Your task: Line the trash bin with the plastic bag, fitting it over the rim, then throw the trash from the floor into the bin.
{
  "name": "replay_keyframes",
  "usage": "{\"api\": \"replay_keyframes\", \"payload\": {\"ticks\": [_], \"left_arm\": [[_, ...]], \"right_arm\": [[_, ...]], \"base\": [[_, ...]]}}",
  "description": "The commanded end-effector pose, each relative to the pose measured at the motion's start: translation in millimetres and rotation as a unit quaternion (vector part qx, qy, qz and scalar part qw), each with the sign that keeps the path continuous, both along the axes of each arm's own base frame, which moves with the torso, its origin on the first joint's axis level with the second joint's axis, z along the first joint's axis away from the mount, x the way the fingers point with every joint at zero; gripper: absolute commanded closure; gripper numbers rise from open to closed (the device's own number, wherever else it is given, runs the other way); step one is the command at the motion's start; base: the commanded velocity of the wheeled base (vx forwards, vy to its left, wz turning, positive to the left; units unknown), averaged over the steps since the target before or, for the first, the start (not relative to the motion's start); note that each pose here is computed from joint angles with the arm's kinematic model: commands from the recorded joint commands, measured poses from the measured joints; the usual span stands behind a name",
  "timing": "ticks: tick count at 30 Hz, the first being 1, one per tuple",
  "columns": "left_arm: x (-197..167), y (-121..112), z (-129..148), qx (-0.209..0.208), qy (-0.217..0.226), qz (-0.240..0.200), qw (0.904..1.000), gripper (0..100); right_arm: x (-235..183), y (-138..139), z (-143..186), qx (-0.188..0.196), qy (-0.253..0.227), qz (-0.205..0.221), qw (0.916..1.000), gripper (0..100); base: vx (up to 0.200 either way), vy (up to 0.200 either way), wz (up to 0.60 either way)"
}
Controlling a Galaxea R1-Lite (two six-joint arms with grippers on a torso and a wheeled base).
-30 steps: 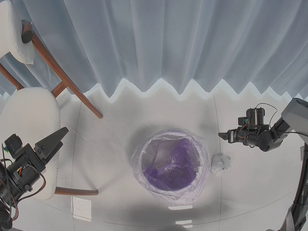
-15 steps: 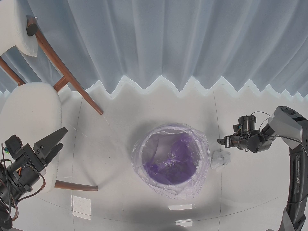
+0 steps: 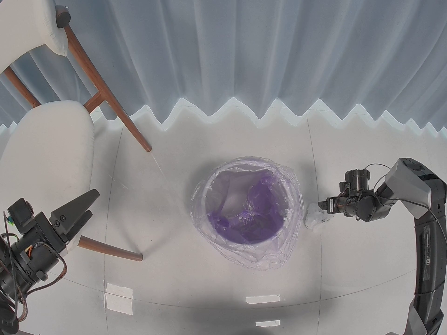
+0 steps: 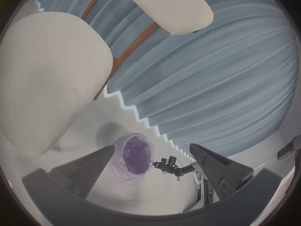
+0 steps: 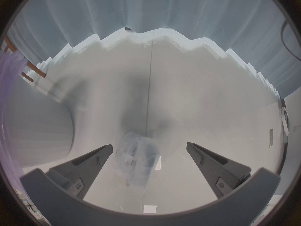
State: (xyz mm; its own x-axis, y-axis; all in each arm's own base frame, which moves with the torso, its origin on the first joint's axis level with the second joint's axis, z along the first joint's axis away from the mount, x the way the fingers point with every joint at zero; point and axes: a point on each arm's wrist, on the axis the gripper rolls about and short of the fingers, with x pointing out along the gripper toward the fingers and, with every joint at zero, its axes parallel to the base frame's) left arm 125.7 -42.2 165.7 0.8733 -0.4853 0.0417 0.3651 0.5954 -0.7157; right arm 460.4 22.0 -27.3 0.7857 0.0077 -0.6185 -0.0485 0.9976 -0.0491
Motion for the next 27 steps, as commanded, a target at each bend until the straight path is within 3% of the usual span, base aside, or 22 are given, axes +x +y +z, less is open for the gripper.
{"api": "replay_keyframes", "payload": {"ticks": [1,11,12,19,22,26,27], "left_arm": [[-0.8,0.0,-2.8,0.001,0.006,-0.001,1.0,0],[-2.3,1.1,-7.7,0.004,0.016,0.001,0.9999,0],[-2.3,1.3,-7.7,0.004,0.016,0.002,0.9999,0],[-2.5,2.4,-8.8,0.006,0.017,0.006,0.9998,0],[-3.0,2.5,-10.1,0.007,0.02,0.006,0.9998,0],[-7.0,3.9,-16.5,0.017,0.026,0.008,0.9995,0],[-10.0,5.0,-22.0,0.028,0.032,0.009,0.999,0]], "right_arm": [[0.8,-0.9,-11.8,-0.002,0.016,-0.002,0.9999,0],[2.1,2.7,-29.7,-0.003,0.046,0.0,0.9989,0],[2.2,2.8,-29.0,-0.001,0.054,0.0,0.9986,100],[-0.3,1.9,-24.0,0.007,0.054,-0.008,0.9985,100],[-0.3,0.5,-6.7,0.016,0.029,-0.014,0.9993,100],[-22.6,1.4,58.9,0.034,-0.054,-0.02,0.9978,100],[-41.1,0.5,87.8,0.046,-0.074,-0.024,0.9959,100]], "base": [[0.0,0.0,0.0],[0.0,0.0,0.0],[0.0,0.0,0.0],[0.0,0.0,0.0],[0.0,0.0,0.0],[0.0,0.0,0.0],[0.0,0.0,0.0]]}}
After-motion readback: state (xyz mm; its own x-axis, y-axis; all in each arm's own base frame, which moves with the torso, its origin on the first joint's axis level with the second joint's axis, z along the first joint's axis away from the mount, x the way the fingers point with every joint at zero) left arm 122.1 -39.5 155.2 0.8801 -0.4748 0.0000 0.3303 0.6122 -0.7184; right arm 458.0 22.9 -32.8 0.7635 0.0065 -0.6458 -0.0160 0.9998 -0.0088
